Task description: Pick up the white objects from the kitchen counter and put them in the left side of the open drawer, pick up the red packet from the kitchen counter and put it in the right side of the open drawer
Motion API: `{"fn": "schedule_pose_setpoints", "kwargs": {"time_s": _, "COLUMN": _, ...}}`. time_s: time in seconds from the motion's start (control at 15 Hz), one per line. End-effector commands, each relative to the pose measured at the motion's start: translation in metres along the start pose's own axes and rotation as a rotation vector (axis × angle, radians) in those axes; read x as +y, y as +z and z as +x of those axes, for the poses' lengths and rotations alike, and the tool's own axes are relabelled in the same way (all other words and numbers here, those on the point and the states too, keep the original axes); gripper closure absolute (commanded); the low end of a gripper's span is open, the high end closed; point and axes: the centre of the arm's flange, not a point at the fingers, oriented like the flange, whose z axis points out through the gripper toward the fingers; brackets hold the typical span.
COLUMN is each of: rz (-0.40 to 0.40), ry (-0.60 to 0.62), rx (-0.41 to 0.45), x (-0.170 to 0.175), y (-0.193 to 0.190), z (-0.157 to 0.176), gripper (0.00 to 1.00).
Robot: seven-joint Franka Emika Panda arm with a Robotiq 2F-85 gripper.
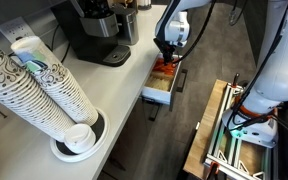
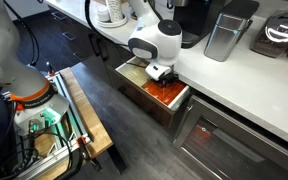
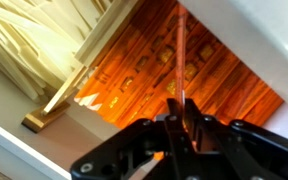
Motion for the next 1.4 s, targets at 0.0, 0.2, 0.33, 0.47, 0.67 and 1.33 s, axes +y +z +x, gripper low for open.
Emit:
{"fn": "schedule_pose_setpoints", "kwargs": {"time_s": 0.0, "rz": 0.014, "ry": 0.008, "rx": -0.051, "x": -0.003, "y": -0.005, "z": 0.002, "gripper": 0.54}}
{"fn": "schedule_pose_setpoints", "kwargs": {"time_s": 0.2, "rz": 0.05, "ry": -0.019, "rx": -0.054, "x": -0.003, "y": -0.018, "z": 0.001, "gripper": 0.3}}
{"fn": "schedule_pose_setpoints", "kwargs": {"time_s": 0.33, "rz": 0.064, "ry": -0.085, "rx": -0.032, "x": 0.0, "y": -0.033, "z": -0.001, "gripper": 0.16}}
{"fn": "schedule_pose_setpoints", "kwargs": {"time_s": 0.47, "rz": 0.074, "ry": -0.151, "rx": -0.009, "x": 0.003, "y": -0.047, "z": -0.001, "gripper": 0.03}}
{"fn": "schedule_pose_setpoints", "kwargs": {"time_s": 0.67, "rz": 0.091, "ry": -0.286, "rx": 0.023, "x": 0.004, "y": -0.068, "z": -0.005, "gripper": 0.0}}
{"fn": "schedule_pose_setpoints", "kwargs": {"time_s": 1.33, "rz": 0.037, "ry": -0.854, "rx": 0.124, "x": 0.032, "y": -0.136, "z": -0.051, "gripper": 0.0}}
